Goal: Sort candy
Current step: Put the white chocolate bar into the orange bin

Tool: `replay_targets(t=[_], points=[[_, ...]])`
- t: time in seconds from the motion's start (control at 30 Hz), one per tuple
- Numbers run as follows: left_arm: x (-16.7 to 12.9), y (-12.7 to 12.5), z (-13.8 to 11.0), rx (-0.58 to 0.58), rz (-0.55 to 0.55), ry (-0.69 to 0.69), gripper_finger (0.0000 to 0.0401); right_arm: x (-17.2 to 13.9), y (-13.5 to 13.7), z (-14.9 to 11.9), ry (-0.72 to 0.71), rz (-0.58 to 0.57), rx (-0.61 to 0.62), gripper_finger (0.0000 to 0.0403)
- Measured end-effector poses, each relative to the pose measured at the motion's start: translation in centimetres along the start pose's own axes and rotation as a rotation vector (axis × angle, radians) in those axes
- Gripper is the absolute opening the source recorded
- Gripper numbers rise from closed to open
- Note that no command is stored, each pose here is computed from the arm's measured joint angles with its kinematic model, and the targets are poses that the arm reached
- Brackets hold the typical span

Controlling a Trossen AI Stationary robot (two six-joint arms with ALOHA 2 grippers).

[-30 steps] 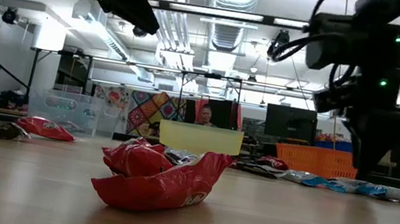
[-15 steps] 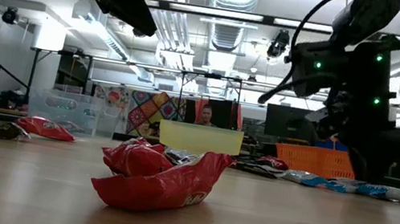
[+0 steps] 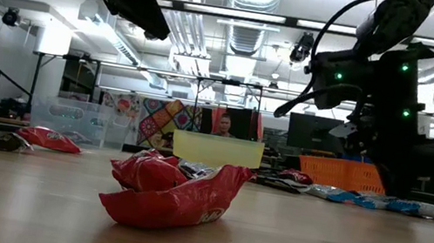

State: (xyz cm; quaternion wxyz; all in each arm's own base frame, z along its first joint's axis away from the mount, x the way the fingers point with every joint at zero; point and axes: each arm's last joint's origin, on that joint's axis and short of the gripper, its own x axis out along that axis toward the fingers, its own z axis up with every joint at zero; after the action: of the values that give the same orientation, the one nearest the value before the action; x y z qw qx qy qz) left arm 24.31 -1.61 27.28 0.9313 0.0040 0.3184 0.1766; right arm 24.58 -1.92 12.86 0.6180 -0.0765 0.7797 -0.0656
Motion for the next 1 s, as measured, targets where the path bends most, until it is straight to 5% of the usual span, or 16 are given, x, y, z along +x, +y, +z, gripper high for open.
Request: replay_targets(t=[0.77,1.0], points=[[1.5,-0.9,-1.2,-0.06,-0.111,-0.113,0.0127,-6.8,-0.8,-1.6,-0.48,0.232,0.307,0.0009],[1.4,-1.2,-1.2,-0.058,-0.122,-0.114,0.0127,-6.4,-0.8,-1.0,-0.492,0.222,0.324,0.0055]])
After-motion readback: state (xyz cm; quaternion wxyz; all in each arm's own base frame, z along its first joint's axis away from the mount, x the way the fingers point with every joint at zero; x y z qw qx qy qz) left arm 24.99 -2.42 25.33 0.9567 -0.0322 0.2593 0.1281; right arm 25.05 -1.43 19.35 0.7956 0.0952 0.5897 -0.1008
